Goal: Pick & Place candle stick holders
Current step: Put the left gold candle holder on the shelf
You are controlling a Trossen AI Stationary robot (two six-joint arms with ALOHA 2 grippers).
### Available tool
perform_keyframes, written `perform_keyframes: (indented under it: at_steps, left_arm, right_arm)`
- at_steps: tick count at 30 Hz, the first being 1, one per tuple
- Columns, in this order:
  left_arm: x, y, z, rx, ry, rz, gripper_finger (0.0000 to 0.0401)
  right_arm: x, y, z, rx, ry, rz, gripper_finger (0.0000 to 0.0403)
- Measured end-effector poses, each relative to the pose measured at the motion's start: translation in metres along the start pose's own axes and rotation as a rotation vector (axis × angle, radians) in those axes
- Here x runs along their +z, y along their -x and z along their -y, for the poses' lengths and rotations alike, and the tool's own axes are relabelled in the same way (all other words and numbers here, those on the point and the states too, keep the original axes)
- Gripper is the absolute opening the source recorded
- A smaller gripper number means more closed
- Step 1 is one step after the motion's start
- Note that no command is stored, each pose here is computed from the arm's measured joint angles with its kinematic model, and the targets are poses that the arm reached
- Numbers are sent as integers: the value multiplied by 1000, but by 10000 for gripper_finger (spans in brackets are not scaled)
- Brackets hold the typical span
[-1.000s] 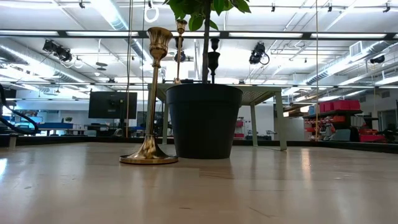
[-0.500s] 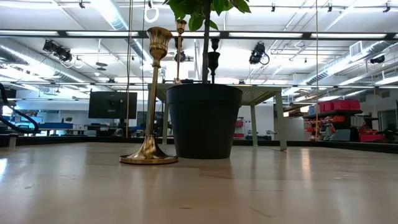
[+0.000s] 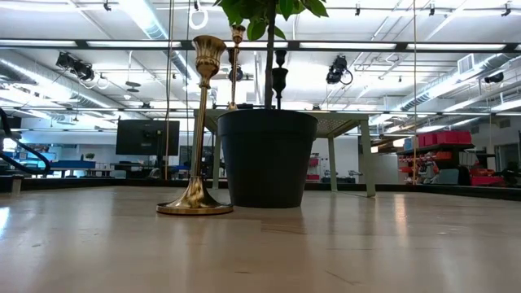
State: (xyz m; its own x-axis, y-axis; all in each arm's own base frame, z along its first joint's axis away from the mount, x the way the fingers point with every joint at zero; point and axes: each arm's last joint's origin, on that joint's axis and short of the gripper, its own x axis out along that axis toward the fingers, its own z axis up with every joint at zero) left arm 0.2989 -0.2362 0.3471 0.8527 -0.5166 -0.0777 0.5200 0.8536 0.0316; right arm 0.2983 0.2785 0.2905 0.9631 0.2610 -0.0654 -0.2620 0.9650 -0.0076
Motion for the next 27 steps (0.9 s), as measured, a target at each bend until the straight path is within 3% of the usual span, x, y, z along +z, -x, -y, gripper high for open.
perform_keyframes:
  at_steps: [12,27]
  left_arm:
    - [0,-1,-6,18,-15,4,15]
    - [0,0,-6,18,-16,1,18]
  right_arm:
    - [2,-7,11,41,-18,15,40]
    - [3,-15,20,36,-53,71,184]
